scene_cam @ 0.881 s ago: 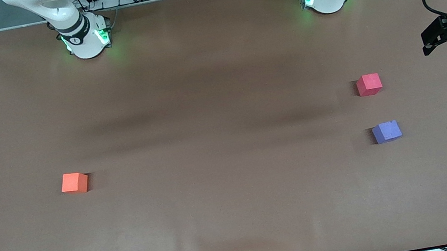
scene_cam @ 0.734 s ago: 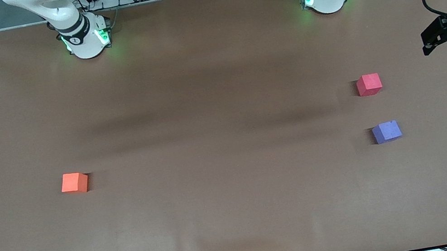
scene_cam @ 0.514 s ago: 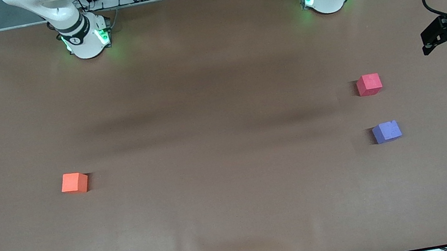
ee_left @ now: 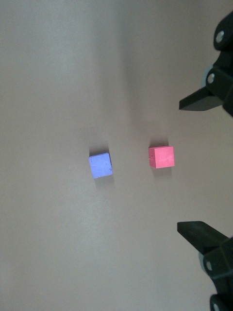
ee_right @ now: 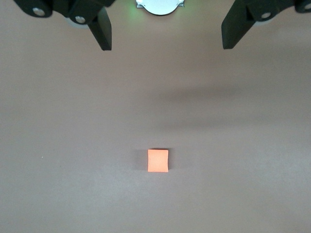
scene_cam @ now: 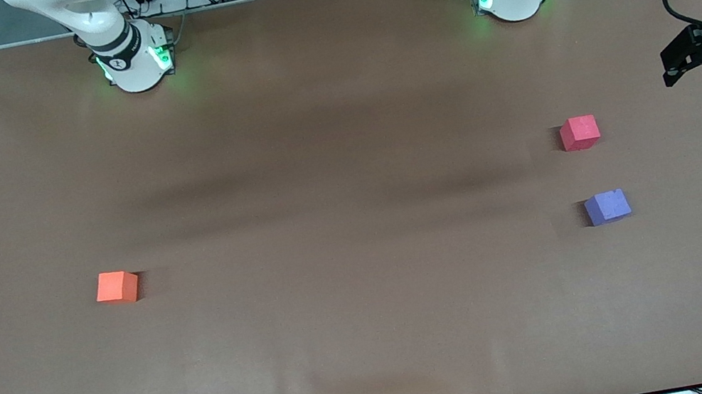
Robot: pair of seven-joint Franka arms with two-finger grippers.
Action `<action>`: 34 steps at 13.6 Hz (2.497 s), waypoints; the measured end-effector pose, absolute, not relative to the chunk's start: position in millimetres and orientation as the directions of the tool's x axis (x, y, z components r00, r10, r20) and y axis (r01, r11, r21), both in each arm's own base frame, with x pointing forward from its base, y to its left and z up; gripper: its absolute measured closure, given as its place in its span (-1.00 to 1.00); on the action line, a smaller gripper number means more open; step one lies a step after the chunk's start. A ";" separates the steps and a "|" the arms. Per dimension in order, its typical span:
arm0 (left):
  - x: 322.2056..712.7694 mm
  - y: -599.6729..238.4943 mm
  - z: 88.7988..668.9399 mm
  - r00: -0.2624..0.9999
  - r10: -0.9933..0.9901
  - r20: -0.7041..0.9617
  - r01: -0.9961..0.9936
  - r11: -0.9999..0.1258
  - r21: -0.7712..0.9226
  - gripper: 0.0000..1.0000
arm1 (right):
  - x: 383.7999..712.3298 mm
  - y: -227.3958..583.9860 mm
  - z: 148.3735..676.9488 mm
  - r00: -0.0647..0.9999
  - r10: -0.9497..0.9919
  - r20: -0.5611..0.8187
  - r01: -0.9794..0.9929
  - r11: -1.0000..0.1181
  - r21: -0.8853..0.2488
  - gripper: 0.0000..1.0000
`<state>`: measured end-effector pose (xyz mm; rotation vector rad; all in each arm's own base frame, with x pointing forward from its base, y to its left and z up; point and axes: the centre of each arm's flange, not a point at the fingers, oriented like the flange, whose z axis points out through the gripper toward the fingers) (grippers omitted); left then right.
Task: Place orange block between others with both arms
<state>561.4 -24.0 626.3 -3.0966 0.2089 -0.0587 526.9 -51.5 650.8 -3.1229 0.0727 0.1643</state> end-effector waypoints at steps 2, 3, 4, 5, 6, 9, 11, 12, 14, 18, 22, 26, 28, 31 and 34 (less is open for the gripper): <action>561.4 -22.9 626.3 0.990 -0.133 0.035 -0.132 -0.990 -0.040 -1.00 | 526.9 -51.6 647.5 0.993 -0.046 -0.112 -0.047 -0.999 -0.011 -1.00; 561.6 -21.5 626.1 0.991 -0.131 0.035 -0.129 -0.991 -0.040 -1.00 | 526.9 -51.5 645.1 0.992 -0.046 -0.117 -0.047 -0.999 -0.012 -1.00; 562.0 -20.3 625.2 0.991 -0.128 0.033 -0.127 -0.991 -0.040 -1.00 | 527.1 -51.0 642.8 0.992 -0.045 -0.122 -0.046 -0.999 -0.012 -1.00; 562.8 -19.9 623.8 0.991 -0.128 0.031 -0.126 -0.991 -0.039 -1.00 | 527.4 -50.5 640.9 0.991 -0.044 -0.126 -0.045 -0.999 -0.012 -1.00; 563.7 -20.1 622.0 0.991 -0.128 0.028 -0.127 -0.991 -0.039 -1.00 | 528.2 -50.1 639.1 0.991 -0.043 -0.129 -0.045 -0.999 -0.012 -1.00; 566.2 -18.5 617.0 0.992 -0.126 0.018 -0.125 -0.991 -0.038 -1.00 | 532.2 -48.2 629.7 0.989 -0.039 -0.146 -0.041 -0.999 -0.012 -1.00; 566.6 -16.3 616.3 0.992 -0.123 0.017 -0.122 -0.992 -0.038 -1.00 | 538.1 -46.6 613.7 0.985 -0.035 -0.170 -0.038 -0.999 -0.013 -1.00; 566.6 -15.3 616.1 0.993 -0.121 0.016 -0.120 -0.992 -0.038 -1.00 | 545.5 -46.7 603.1 0.985 -0.035 -0.171 -0.037 -0.999 -0.012 -1.00; 566.7 -13.8 615.0 0.993 -0.119 0.013 -0.118 -0.992 -0.038 -1.00 | 570.0 -48.2 573.3 0.988 -0.036 -0.149 -0.037 -0.999 -0.008 -1.00; 566.9 -12.5 613.0 0.993 -0.116 0.009 -0.116 -0.993 -0.038 -1.00 | 607.8 -51.2 511.5 0.988 -0.038 -0.151 -0.039 -0.999 -0.002 -1.00; 567.0 -12.5 611.7 0.993 -0.117 0.006 -0.116 -0.993 -0.037 -1.00 | 627.0 -53.1 443.3 0.989 -0.039 -0.144 -0.039 -0.999 0.002 -1.00; 567.0 -12.5 611.3 0.993 -0.117 0.005 -0.116 -0.993 -0.037 -1.00 | 637.8 -63.6 384.1 0.986 -0.054 -0.160 -0.054 -0.999 0.006 -1.00; 567.2 -12.5 610.4 0.993 -0.116 0.003 -0.116 -0.993 -0.037 -1.00 | 646.2 -69.2 359.4 0.988 -0.062 -0.144 -0.061 -0.998 0.009 -1.00; 567.4 -12.3 609.6 0.993 -0.116 0.002 -0.116 -0.993 -0.037 -1.00 | 654.5 -86.1 318.2 0.988 -0.086 -0.130 -0.085 -0.996 0.014 -1.00; 567.5 -12.3 609.3 0.993 -0.116 0.001 -0.116 -0.993 -0.037 -1.00 | 656.3 -92.2 291.7 0.985 -0.096 -0.141 -0.096 -0.995 0.010 -1.00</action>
